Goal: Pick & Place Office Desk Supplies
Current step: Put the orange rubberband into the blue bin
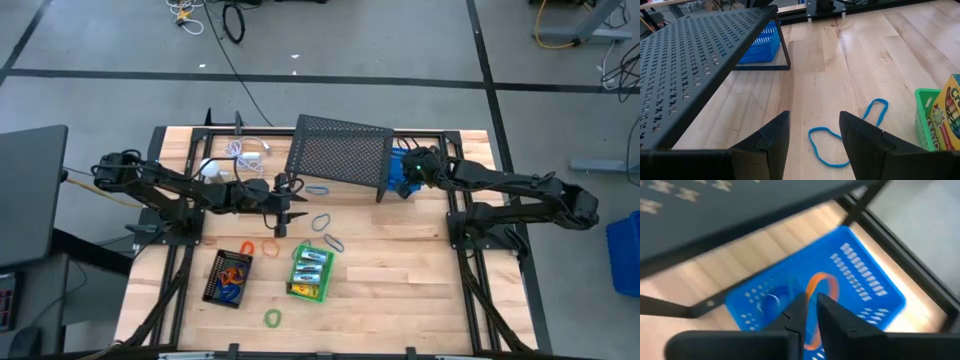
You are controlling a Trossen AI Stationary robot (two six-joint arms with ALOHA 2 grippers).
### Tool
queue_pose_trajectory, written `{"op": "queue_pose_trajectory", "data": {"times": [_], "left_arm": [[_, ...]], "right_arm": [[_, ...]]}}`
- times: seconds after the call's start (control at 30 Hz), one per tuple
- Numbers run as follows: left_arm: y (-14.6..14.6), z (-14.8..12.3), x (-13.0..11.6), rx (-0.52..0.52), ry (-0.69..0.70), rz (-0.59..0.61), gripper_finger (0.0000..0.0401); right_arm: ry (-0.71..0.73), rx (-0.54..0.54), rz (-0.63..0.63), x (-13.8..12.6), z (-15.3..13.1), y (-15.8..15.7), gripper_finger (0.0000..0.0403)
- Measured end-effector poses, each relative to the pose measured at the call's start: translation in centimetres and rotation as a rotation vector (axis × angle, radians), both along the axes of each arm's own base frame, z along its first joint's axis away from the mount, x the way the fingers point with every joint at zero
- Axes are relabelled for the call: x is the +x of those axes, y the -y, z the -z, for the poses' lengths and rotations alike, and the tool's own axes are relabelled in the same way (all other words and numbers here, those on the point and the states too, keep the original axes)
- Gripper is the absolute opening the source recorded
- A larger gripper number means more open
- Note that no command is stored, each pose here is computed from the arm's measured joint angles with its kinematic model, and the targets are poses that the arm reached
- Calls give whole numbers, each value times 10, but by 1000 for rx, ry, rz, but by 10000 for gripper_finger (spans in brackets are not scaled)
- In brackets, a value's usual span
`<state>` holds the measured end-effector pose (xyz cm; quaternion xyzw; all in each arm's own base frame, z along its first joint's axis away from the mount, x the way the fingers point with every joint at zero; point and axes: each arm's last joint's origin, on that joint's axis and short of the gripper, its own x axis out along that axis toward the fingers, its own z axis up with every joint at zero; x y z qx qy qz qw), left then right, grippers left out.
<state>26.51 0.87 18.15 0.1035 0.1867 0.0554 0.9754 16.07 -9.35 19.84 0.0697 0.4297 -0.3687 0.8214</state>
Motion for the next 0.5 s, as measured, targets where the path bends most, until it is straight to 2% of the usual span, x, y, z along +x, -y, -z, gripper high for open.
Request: {"op": "queue_pose_trajectory", "data": {"times": [0.17,0.5], "left_arm": [[0,0,0,1,0,0,180],[0,0,0,3,-1,0,180]], "right_arm": [[46,-1,-15,3,-2,1,92],[16,-37,22,1,-2,2,182]]}}
